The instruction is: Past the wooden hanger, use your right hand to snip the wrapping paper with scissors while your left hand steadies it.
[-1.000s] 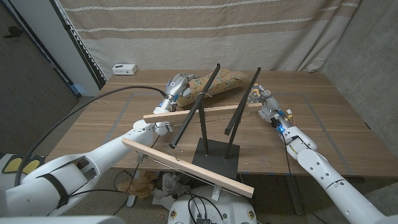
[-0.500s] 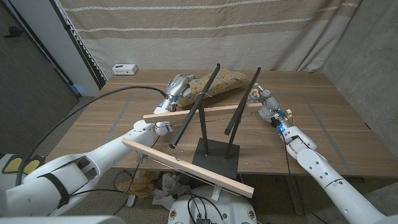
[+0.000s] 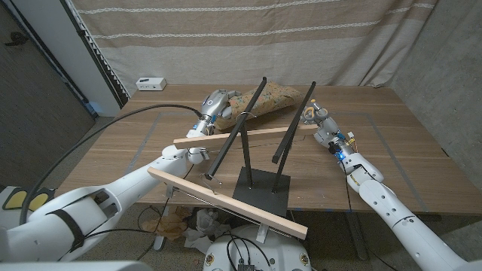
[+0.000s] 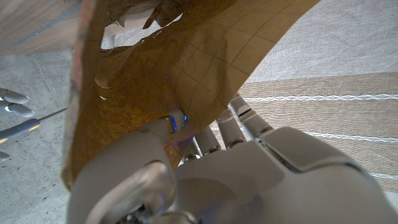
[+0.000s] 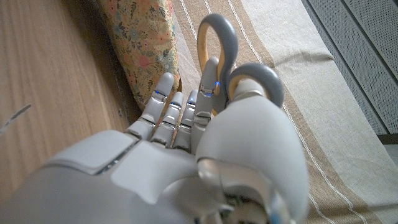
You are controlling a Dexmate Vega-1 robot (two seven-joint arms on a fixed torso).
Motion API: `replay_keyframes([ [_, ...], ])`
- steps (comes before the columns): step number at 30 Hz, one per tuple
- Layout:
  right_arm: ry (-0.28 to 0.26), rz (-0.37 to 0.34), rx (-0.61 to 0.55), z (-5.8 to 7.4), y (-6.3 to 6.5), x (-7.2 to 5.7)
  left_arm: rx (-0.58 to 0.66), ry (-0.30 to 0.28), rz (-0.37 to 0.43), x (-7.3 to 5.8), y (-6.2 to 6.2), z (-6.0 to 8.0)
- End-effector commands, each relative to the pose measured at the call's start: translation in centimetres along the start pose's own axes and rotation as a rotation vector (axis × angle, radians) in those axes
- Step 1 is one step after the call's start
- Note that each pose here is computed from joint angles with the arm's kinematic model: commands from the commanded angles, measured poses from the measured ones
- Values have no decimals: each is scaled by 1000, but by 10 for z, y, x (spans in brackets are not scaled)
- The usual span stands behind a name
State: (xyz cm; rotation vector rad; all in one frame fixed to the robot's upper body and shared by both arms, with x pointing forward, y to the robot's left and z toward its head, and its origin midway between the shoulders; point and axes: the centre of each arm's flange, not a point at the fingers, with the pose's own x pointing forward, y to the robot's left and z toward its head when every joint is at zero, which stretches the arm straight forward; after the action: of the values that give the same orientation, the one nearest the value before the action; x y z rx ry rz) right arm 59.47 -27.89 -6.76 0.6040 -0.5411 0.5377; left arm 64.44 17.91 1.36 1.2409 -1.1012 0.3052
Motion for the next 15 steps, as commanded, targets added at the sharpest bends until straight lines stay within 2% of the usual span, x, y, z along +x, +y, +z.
replay_keyframes([
  [1,-3,24,-2,-1,-2,3,-1,6,-3,-2,-1,1],
  [15,25,34,10,-5,-3,3,0,7,-4,-5,-1,1],
])
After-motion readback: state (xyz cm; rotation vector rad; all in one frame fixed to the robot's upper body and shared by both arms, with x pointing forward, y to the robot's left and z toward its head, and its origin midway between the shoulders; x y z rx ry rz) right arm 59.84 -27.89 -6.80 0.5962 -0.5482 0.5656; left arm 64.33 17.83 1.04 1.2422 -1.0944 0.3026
